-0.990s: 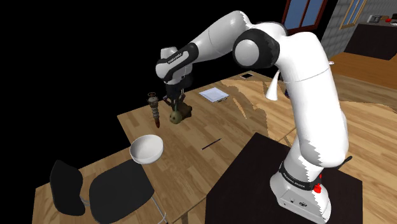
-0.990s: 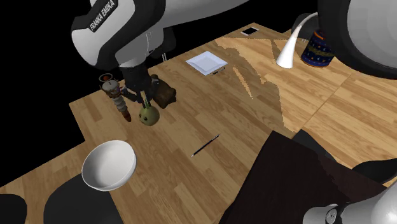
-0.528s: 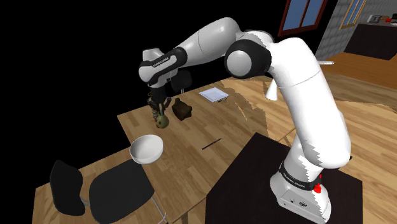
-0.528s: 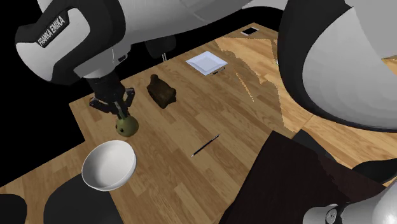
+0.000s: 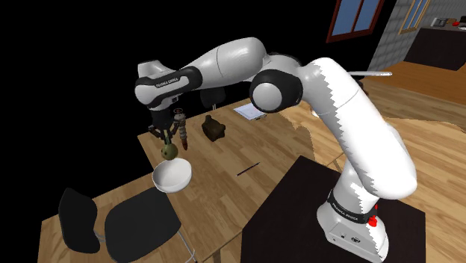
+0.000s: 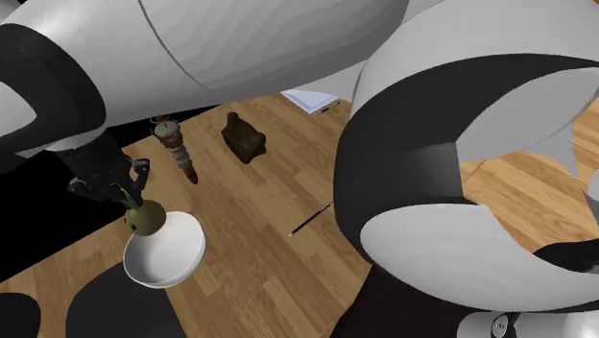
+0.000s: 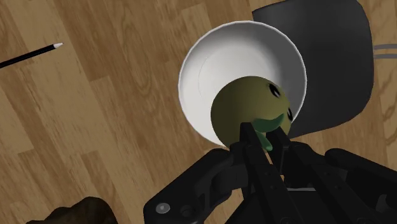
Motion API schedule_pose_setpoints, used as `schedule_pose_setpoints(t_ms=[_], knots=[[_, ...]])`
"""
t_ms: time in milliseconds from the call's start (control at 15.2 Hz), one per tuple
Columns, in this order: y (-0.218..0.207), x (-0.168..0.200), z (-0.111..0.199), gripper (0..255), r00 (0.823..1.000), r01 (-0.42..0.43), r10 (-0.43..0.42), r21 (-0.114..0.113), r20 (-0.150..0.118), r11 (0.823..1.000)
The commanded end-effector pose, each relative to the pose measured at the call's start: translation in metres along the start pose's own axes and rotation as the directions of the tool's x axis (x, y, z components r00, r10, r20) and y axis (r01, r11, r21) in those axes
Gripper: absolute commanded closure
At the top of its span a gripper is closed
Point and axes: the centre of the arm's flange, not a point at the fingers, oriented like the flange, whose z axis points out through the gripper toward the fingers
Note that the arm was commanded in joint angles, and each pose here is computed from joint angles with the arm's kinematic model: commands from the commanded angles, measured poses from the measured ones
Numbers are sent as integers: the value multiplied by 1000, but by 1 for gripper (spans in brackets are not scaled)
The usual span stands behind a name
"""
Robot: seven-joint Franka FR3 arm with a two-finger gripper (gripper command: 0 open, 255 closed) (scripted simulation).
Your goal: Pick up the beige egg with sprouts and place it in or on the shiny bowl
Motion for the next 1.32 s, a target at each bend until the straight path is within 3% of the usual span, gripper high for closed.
schedule_pose_setpoints(t_ms=[0,1254], knots=[[-16,-3,2,255,1000,-1,1,0,-1,1000],[-16,6,95,255,1000,-1,1,0,-1,1000]])
